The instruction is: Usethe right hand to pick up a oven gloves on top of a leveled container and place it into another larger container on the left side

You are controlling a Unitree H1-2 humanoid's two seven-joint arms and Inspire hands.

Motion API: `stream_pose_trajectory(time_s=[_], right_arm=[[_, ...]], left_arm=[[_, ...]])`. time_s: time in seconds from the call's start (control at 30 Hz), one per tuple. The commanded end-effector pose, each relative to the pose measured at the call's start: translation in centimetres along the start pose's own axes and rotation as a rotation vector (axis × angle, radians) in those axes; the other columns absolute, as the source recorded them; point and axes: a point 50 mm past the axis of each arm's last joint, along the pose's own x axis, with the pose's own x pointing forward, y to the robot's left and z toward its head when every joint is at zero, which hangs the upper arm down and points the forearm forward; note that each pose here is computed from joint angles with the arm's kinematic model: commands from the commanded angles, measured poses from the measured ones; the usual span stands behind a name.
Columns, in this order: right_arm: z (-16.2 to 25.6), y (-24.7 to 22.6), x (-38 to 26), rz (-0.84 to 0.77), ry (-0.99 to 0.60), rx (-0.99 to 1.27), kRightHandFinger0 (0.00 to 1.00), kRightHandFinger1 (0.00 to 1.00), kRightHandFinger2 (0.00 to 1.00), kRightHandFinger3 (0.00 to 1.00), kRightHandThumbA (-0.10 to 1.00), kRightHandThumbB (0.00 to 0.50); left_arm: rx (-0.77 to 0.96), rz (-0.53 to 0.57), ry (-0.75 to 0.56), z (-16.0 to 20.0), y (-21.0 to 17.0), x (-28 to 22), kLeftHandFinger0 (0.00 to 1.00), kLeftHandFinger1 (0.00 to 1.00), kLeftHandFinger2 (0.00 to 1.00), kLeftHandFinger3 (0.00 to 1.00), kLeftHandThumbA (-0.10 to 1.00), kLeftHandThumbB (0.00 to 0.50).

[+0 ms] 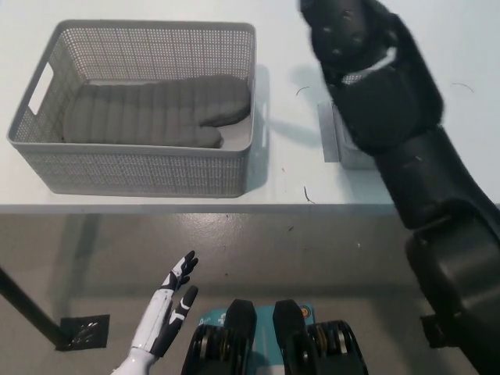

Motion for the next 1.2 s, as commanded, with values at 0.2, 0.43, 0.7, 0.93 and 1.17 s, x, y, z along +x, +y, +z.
stream_pose_trajectory(time_s=[0.2,0.43,0.7,0.93,1.17], right_arm=[[4.0,-14.4,-16.8,-0.275,-0.326,-0.129,1.0,1.0,1.0,1.0,1.0,0.298],[3.1,-8.9,-27.0,-0.186,-0.255,-0.081,1.0,1.0,1.0,1.0,1.0,0.243],[2.0,-2.8,-35.6,-0.059,-0.029,0.03,1.0,1.0,1.0,1.0,1.0,0.299],[-1.8,2.2,-42.3,0.013,0.261,0.171,1.0,1.0,1.0,1.0,1.0,0.214],[-7.1,4.8,-45.8,0.044,0.594,0.378,1.0,1.0,1.0,1.0,1.0,0.207]], left_arm=[[0.027,-0.001,-0.057,0.5,1.0,0.5,1.0,1.0,1.0,1.0,1.0,0.048],[0.017,-0.001,-0.035,0.1,0.3,0.1,1.0,1.0,1.0,1.0,1.0,0.044],[0.01,0.001,-0.044,0.3,0.5,0.6,1.0,1.0,1.0,1.0,1.0,0.043],[0.032,-0.009,-0.043,0.1,0.7,0.5,1.0,1.0,1.0,1.0,1.0,0.039],[0.024,0.0,-0.042,0.2,0.5,0.3,1.0,1.0,1.0,1.0,1.0,0.032]])
